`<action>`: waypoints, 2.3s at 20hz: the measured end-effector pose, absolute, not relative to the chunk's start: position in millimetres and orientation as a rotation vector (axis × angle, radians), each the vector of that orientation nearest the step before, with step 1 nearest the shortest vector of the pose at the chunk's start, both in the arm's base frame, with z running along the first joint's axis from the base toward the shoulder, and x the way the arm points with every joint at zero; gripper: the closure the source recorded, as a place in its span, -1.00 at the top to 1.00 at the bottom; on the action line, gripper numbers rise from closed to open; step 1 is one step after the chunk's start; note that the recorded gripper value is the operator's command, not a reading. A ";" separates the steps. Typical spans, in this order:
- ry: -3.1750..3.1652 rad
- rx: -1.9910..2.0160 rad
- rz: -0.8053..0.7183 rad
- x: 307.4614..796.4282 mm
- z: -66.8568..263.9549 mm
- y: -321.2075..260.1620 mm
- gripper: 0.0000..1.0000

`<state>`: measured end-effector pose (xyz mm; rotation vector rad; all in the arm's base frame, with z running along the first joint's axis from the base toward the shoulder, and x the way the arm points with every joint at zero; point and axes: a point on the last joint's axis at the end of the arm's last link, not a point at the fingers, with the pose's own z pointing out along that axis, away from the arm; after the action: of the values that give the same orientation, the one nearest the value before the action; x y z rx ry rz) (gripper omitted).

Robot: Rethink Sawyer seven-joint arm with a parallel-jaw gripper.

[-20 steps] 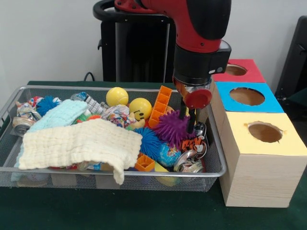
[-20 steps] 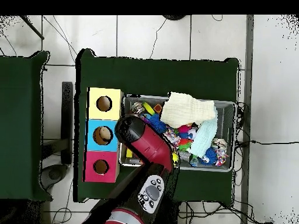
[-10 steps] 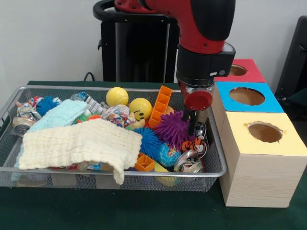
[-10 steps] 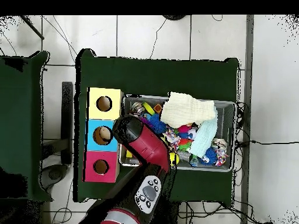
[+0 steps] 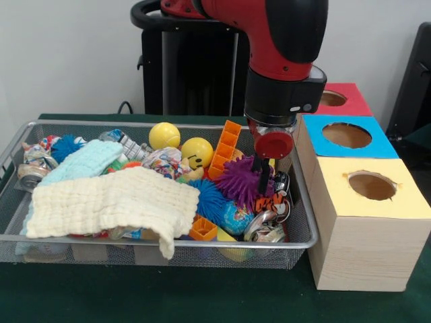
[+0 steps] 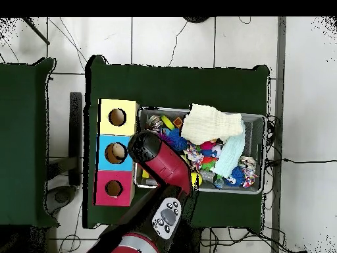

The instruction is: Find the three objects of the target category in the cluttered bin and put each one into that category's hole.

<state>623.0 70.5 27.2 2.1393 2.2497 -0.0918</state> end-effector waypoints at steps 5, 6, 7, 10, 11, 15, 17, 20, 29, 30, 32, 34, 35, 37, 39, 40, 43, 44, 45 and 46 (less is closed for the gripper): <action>2.243 2.131 -0.093 623.3 25.6 72.2 1.00; 2.240 2.132 -0.089 624.0 25.3 73.6 1.00; 2.238 2.133 -0.086 624.4 25.0 74.3 1.00; 2.229 2.142 -0.071 626.5 23.7 77.0 1.00; 2.226 2.146 -0.064 627.4 22.8 78.6 1.00; 2.215 2.154 -0.038 630.7 19.2 85.3 1.00; 2.210 2.157 -0.026 632.1 17.3 88.7 1.00; 2.208 2.162 -0.015 632.9 15.1 92.4 1.00; 2.218 2.165 -0.001 632.9 10.9 99.0 1.00; 2.218 2.165 -0.001 632.9 10.8 99.0 1.00; 2.217 2.167 -0.001 633.0 10.8 98.4 1.00; 2.216 2.167 -0.001 633.1 10.8 98.0 1.00; 2.216 2.168 0.000 633.2 10.7 97.6 1.00; 2.212 2.176 0.002 633.6 10.0 95.2 1.00; 2.210 2.181 0.004 634.0 9.4 93.8 1.00; 2.208 2.184 0.004 634.2 9.1 92.8 1.00; 2.203 2.191 0.005 634.7 8.9 89.4 1.00; 2.200 2.194 0.005 635.0 8.9 87.7 1.00; 2.198 2.197 0.006 635.2 8.8 86.5 1.00; 2.194 2.202 0.007 635.3 8.7 84.7 1.00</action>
<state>635.3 84.7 8.7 2.2023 2.1943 0.0074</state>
